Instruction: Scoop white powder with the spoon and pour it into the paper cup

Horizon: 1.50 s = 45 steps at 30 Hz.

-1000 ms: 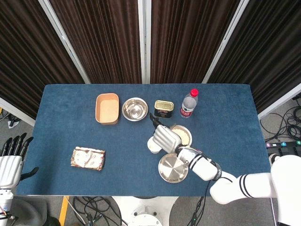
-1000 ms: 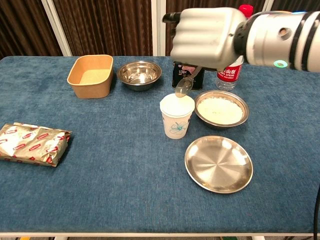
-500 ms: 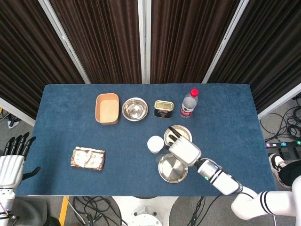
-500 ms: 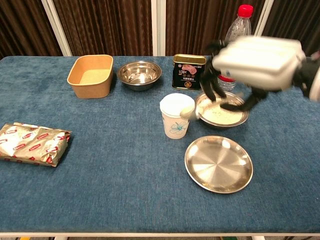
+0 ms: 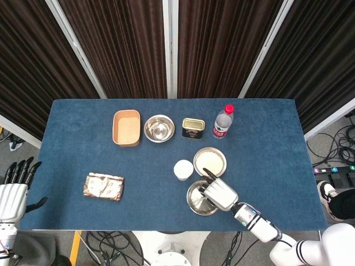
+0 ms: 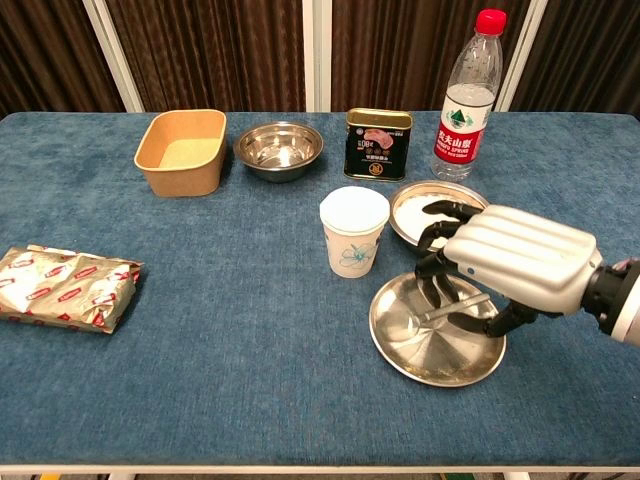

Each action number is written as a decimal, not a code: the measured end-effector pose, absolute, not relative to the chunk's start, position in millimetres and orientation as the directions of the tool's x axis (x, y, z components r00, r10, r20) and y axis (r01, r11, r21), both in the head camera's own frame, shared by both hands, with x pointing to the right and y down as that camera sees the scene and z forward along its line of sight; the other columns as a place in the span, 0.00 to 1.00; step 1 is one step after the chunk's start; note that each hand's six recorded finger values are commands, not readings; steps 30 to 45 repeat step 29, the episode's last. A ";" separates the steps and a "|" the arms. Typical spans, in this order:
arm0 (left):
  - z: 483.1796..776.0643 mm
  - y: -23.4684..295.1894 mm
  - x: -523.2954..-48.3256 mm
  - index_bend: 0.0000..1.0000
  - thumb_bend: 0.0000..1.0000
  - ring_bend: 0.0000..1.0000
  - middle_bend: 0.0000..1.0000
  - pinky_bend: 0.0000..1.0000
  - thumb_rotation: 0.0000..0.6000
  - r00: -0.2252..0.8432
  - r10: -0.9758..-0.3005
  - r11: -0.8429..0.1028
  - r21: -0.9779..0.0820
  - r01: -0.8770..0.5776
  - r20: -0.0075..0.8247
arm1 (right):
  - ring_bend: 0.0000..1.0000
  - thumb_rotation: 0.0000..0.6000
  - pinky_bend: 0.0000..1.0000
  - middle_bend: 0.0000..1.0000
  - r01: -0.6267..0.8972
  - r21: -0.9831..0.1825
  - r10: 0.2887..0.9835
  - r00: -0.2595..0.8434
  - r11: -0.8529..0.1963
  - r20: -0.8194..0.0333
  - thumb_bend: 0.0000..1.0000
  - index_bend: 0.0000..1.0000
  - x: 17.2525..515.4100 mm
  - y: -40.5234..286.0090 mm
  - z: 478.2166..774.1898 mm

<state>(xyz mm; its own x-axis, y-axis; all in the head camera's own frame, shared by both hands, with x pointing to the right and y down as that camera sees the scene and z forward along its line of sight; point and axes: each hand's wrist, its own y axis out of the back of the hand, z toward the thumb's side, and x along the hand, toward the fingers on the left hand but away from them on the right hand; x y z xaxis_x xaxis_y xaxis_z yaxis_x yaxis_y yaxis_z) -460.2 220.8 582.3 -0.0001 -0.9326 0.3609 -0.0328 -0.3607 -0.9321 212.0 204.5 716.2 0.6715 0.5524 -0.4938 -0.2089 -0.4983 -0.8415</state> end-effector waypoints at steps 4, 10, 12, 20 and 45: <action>583.2 220.8 -459.6 0.17 0.03 0.06 0.13 0.04 1.00 0.003 -0.933 -0.360 -0.932 -0.035 0.360 | 0.11 1.00 0.00 0.45 -0.195 -0.845 0.563 0.668 -0.499 -0.486 0.11 0.45 212.7 205.8 716.9; 582.6 221.4 -460.9 0.17 0.03 0.06 0.13 0.04 1.00 0.001 -0.934 -0.358 -0.933 -0.037 0.358 | 0.10 1.00 0.00 0.42 -0.172 -0.858 0.584 0.667 -0.484 -0.463 0.09 0.40 214.5 200.6 709.0; 582.5 221.3 -461.2 0.17 0.03 0.06 0.13 0.04 1.00 0.002 -0.934 -0.358 -0.933 -0.038 0.359 | 0.10 1.00 0.00 0.42 -0.154 -0.873 0.607 0.662 -0.463 -0.439 0.09 0.40 218.5 194.9 700.3; 584.8 216.6 -458.5 0.17 0.03 0.06 0.13 0.04 1.00 0.015 -0.933 -0.359 -0.933 -0.040 0.358 | 0.07 1.00 0.00 0.27 -0.105 -0.922 0.768 0.523 -0.372 -0.370 0.16 0.23 287.6 163.2 642.0; 586.5 210.2 -447.3 0.17 0.03 0.06 0.13 0.04 1.00 0.040 -0.934 -0.355 -0.934 -0.033 0.354 | 0.00 1.00 0.00 0.05 0.019 -0.914 0.888 0.248 -0.405 -0.388 0.19 0.00 391.6 183.4 577.1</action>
